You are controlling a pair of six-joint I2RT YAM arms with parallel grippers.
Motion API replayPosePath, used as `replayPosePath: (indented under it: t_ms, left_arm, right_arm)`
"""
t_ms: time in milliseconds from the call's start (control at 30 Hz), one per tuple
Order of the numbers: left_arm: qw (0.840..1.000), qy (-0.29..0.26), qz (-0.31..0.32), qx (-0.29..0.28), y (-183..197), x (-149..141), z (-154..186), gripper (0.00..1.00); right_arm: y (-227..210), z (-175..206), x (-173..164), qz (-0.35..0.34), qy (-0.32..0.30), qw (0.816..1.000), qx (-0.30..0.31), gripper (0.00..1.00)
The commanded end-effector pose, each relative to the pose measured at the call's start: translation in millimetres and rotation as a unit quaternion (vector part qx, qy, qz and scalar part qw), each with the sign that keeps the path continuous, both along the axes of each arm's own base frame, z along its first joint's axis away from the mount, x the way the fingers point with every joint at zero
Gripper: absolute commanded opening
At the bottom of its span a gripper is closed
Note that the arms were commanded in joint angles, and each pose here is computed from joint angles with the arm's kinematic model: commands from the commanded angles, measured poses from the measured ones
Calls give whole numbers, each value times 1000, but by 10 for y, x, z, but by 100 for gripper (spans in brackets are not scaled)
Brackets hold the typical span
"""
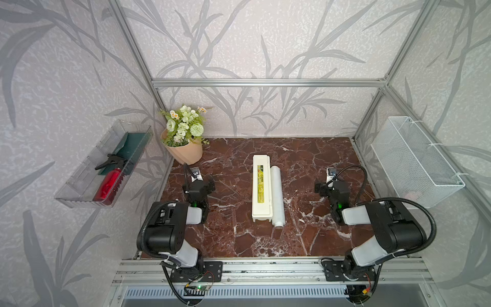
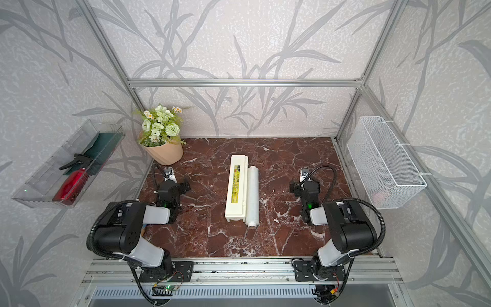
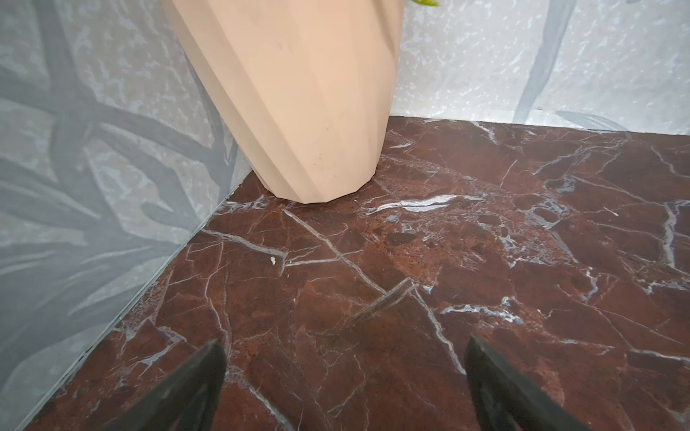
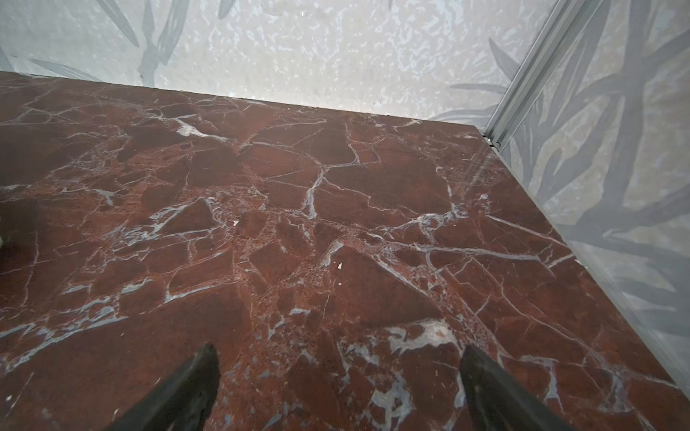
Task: Put plastic wrap rolls into dispensers
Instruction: Pick up the plastic wrap cutting box from the center of the board.
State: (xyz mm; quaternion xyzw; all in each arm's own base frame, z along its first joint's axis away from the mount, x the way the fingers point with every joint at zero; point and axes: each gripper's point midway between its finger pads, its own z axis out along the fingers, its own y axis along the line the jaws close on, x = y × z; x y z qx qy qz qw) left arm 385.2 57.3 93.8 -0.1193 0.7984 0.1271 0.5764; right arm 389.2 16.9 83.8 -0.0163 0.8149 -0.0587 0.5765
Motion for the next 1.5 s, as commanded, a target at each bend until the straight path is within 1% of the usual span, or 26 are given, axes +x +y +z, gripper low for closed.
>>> replayPosePath:
  t_ms: [0, 367, 467, 533, 600, 633, 667, 700, 767, 800, 833, 900, 933, 1000, 1067, 1100, 1167, 1233, 1300, 1400, 1433, 1467]
  left_arm:
    - [1000, -13, 6, -2, 19, 26, 57, 99]
    - [1000, -13, 5, -2, 14, 29, 56, 99]
    - [1000, -13, 5, -2, 17, 28, 55, 99]
    - [1000, -20, 10, 0, 29, 12, 85, 99]
    - [999, -28, 30, 0, 77, -49, 166, 99]
    - [1000, -28, 7, 2, 8, -66, 188, 99]
    - [999, -37, -2, 15, -36, -81, 262, 99]
    - [999, -42, 13, 31, -42, -127, 363, 99]
    - [997, -45, 27, 52, -79, -180, 576, 99]
    - [997, -46, 42, 47, -69, -200, 708, 99]
    - [998, -37, 49, 29, -69, -220, 821, 99]
    - [998, -12, 63, -21, -78, -298, 973, 99]
    - [996, 3, 74, -43, -79, -371, 1023, 99]
    - [994, 15, 78, -73, -110, -470, 1082, 99]
    - [992, 23, 75, -104, -166, -537, 1119, 99]
    - [990, 37, 66, -120, -222, -566, 1125, 99]
    - [986, 66, 45, -144, -338, -611, 1125, 99]
    - [980, 105, 20, -167, -472, -649, 1110, 99]
    - [973, 138, -5, -186, -601, -675, 1099, 99]
    - [961, 179, -41, -207, -771, -743, 1074, 99]
    - [957, 189, -51, -213, -820, -775, 1065, 99]
    - [954, 198, -60, -216, -860, -803, 1058, 99]
  right_arm:
    - [8, 112, 64, 0, -22, 1000, 2, 99]
    - [-27, 121, 61, -11, -25, 1000, 0, 99]
    - [146, 149, 48, 23, -32, 999, -22, 99]
    - [211, 241, -41, 33, -55, 997, -34, 99]
    - [230, 382, -113, 21, -71, 996, -60, 99]
    - [345, 485, -144, 34, -72, 993, -84, 99]
    - [474, 588, -167, 49, -74, 990, -106, 99]
    - [623, 710, -184, 66, -75, 987, -123, 99]
    - [881, 943, -213, 96, -81, 985, -117, 99]
    - [998, 973, -243, 112, -62, 985, -116, 99]
    - [1119, 1043, -269, 127, -46, 984, -116, 99]
    - [1286, 1154, -304, 133, -15, 986, -98, 99]
    - [1390, 1189, -330, 140, 7, 987, -82, 99]
    - [1628, 1214, -408, 172, 48, 981, -76, 99]
    - [1854, 1295, -506, 181, 66, 978, -74, 99]
    - [1974, 1323, -558, 191, 79, 976, -66, 99]
    - [2184, 1333, -651, 195, 125, 972, -33, 99]
    - [2440, 1280, -760, 202, 191, 960, 7, 99]
    - [2673, 1232, -862, 206, 237, 949, 24, 99]
    - [2904, 1086, -906, 173, 272, 945, 63, 99]
    - [2983, 1013, -916, 168, 292, 938, 79, 99]
    - [3022, 942, -919, 161, 308, 934, 82, 99]
